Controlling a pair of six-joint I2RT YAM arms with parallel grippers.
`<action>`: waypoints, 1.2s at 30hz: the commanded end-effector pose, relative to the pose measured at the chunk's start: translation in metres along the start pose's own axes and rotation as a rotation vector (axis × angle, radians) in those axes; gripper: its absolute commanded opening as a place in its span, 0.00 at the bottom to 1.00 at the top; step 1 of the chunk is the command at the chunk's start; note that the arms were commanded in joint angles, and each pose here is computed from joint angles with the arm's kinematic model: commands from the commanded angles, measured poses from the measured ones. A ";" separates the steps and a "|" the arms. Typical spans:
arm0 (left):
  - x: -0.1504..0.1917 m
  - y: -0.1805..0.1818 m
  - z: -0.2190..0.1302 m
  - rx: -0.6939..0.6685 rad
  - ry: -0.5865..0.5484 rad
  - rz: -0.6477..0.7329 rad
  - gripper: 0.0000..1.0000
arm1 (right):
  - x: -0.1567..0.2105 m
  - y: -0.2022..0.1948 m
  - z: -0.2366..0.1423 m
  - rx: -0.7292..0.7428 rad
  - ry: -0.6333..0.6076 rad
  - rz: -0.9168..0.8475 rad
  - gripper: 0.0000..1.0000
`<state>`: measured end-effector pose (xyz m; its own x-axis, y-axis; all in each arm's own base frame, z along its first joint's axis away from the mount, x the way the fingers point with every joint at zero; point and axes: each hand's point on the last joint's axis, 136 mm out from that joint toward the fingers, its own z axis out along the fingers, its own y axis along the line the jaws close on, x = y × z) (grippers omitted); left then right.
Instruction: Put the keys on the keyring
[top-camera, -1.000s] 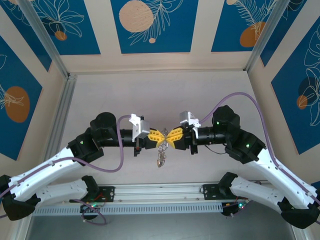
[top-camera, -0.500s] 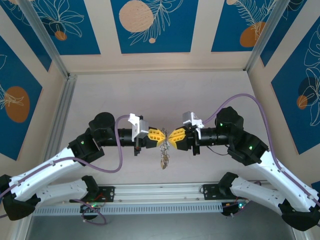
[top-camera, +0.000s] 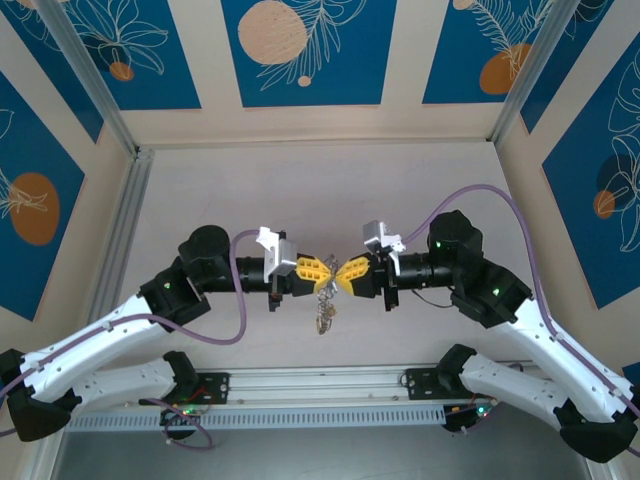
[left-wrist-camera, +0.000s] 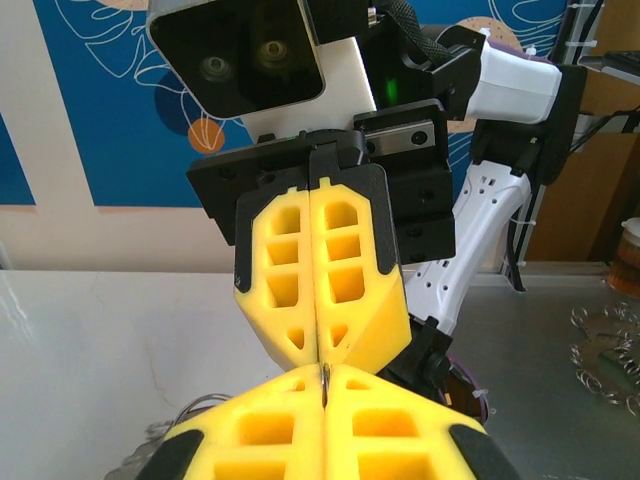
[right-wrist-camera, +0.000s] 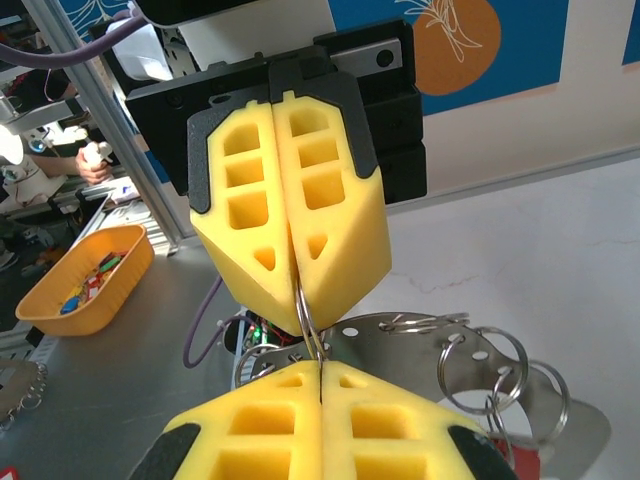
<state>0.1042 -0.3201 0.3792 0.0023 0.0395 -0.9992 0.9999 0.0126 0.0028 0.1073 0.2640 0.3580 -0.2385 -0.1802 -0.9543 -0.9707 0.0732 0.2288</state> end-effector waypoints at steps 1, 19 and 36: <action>-0.026 -0.014 -0.007 0.064 -0.101 0.055 0.00 | 0.001 -0.005 0.003 -0.001 0.022 0.043 0.00; -0.038 -0.022 -0.008 0.128 -0.188 0.037 0.00 | 0.000 -0.006 0.009 -0.037 0.024 0.055 0.00; -0.052 -0.028 -0.011 0.174 -0.232 0.033 0.00 | -0.009 -0.010 0.003 -0.012 -0.012 0.051 0.21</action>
<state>0.0864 -0.3183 0.4068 -0.0250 -0.1148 -0.9931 0.9929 -0.1184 -0.0113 0.1191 0.2713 0.3553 -0.2982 -0.1869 -0.9360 -0.9545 0.0594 0.2922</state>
